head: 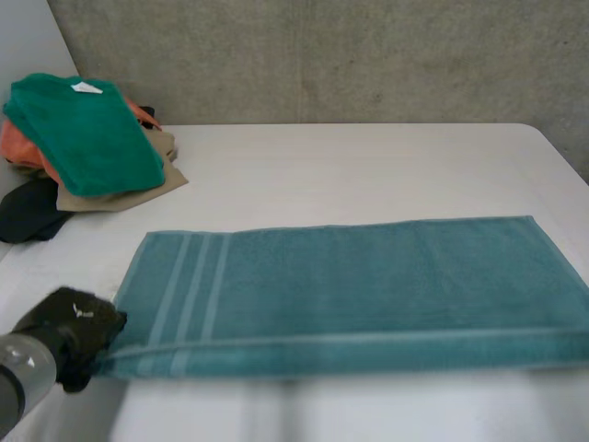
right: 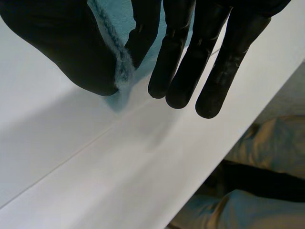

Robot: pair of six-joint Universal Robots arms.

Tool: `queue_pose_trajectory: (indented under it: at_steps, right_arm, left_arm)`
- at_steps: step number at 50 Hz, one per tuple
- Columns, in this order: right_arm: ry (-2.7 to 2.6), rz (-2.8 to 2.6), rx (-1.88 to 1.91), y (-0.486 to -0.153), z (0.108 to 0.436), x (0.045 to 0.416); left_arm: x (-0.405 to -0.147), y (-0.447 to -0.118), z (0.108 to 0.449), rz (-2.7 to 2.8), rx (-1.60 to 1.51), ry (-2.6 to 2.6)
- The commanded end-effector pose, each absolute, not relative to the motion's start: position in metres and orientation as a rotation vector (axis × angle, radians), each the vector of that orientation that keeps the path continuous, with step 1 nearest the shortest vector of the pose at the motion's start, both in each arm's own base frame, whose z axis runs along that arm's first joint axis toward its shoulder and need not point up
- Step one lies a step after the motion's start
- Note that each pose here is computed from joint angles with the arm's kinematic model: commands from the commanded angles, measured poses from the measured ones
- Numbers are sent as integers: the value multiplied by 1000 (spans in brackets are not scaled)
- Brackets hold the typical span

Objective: Fold the laundry.

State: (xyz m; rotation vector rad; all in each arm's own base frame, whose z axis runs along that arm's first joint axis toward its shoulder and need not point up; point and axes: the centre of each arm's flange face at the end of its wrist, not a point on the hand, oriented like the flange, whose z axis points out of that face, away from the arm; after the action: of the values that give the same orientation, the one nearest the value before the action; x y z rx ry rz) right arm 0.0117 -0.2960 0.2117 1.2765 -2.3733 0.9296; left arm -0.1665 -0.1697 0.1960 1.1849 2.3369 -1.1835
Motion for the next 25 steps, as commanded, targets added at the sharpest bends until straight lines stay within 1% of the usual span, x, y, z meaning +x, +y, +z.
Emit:
queue_pose_trajectory:
  at_steps: [1, 4, 7, 8, 9, 14, 17, 19, 25]
  right_arm:
    - [-2251, 1177, 1220, -336, 203, 33]
    - [-2172, 1264, 1262, -356, 198, 58]
    - [-2085, 1321, 1259, -374, 198, 74]
    - [-2067, 1328, 1253, -379, 196, 77]
    - [-2037, 1344, 1240, -388, 193, 81]
    - [-1946, 1412, 1247, -413, 182, 106]
    - [-1905, 1444, 1256, -426, 173, 118]
    - [-1890, 1446, 1254, -431, 169, 121]
    - [-1845, 1449, 1231, -453, 148, 131]
  left_arm:
    - [-179, -237, 183, -1376, 1066, 2260]
    - [-184, -259, 175, -1428, 997, 2295]
    - [-187, -277, 171, -1478, 940, 2304]
    - [-190, -288, 169, -1511, 919, 2300]
    - [-193, -293, 167, -1526, 915, 2295]
    - [-203, -324, 159, -1601, 897, 2237]
    - [-209, -333, 155, -1621, 904, 2225]
    - [-216, -340, 150, -1630, 920, 2220]
    - [-224, -356, 142, -1641, 910, 2199]
